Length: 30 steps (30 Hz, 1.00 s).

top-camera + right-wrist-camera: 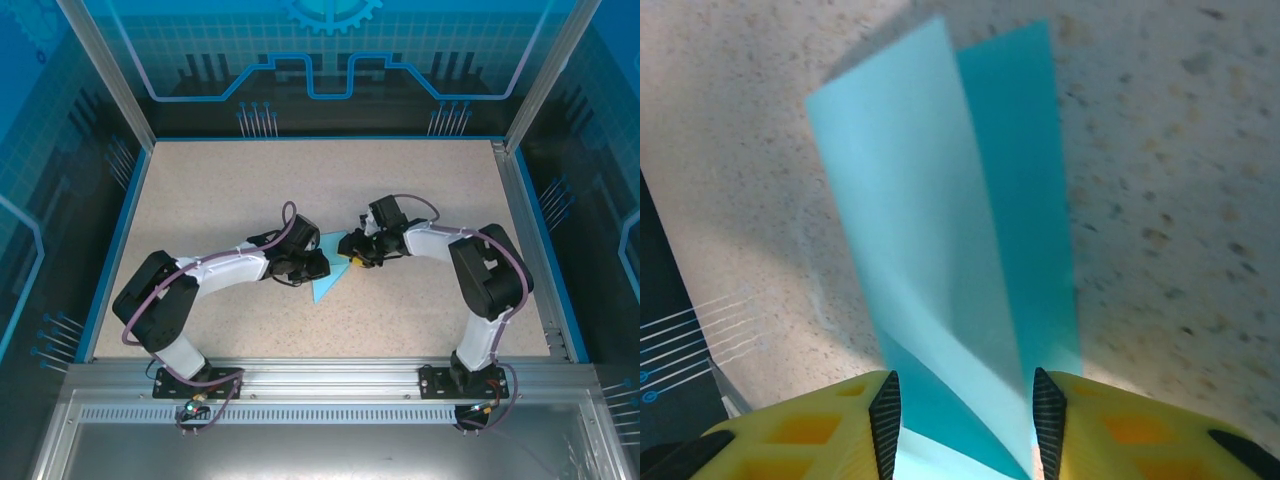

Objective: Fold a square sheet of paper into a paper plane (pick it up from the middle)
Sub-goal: Fourth fold the wing at the center of the table.

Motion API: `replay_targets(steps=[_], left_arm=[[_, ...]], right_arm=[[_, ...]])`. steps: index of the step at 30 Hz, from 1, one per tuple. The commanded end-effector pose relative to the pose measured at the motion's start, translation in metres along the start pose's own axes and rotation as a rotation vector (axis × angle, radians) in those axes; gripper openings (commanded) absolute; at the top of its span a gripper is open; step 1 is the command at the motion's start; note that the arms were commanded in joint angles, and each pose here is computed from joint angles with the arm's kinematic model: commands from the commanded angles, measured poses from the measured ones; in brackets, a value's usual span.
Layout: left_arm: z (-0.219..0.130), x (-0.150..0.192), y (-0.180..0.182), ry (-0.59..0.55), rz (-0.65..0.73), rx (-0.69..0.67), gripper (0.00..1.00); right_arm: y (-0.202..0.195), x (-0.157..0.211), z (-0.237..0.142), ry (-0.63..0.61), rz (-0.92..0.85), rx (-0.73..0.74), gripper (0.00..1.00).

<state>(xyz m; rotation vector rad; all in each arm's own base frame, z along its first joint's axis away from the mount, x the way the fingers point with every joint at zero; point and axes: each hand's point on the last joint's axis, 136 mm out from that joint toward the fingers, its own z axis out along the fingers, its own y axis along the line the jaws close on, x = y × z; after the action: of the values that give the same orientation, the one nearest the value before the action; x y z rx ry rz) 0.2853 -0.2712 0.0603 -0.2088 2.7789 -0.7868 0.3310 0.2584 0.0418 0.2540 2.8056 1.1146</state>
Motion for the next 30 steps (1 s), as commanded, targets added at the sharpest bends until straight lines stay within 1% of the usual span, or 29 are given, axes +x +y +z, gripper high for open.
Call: replay_targets(steps=[1,4,6,7,11,15,21,24,27,30], left_arm=[[0.003,-0.005,0.005,-0.033,0.0,-0.017,0.19],[0.004,-0.005,0.004,-0.048,0.014,0.006,0.25],[0.002,-0.004,-0.001,-0.053,0.033,0.037,0.31],[0.001,-0.003,-0.003,-0.055,0.047,0.042,0.32],[0.0,0.009,-0.007,-0.059,0.087,0.034,0.44],[0.002,0.017,-0.005,-0.09,0.128,-0.038,0.5],[0.004,0.019,0.01,-0.142,0.17,-0.179,0.53],[0.009,0.023,0.012,-0.137,0.182,-0.196,0.53],[0.013,0.025,0.005,-0.142,0.213,-0.199,0.53],[0.016,0.024,0.008,-0.157,0.226,-0.244,0.53]], right_arm=[[0.014,-0.013,-0.001,0.005,-0.055,-0.068,0.42],[0.016,-0.018,0.002,0.02,-0.069,-0.095,0.41],[0.016,-0.021,0.002,0.026,-0.077,-0.095,0.39],[0.017,-0.022,0.002,0.029,-0.083,-0.094,0.38],[0.023,-0.023,0.002,0.055,-0.102,-0.126,0.34],[0.026,-0.02,0.002,0.077,-0.113,-0.145,0.32],[0.032,-0.012,-0.001,0.106,-0.113,-0.183,0.32],[0.032,-0.011,-0.001,0.122,-0.113,-0.196,0.31],[0.037,-0.01,-0.001,0.132,-0.116,-0.213,0.3],[0.04,-0.012,-0.004,0.131,-0.117,-0.214,0.31]])
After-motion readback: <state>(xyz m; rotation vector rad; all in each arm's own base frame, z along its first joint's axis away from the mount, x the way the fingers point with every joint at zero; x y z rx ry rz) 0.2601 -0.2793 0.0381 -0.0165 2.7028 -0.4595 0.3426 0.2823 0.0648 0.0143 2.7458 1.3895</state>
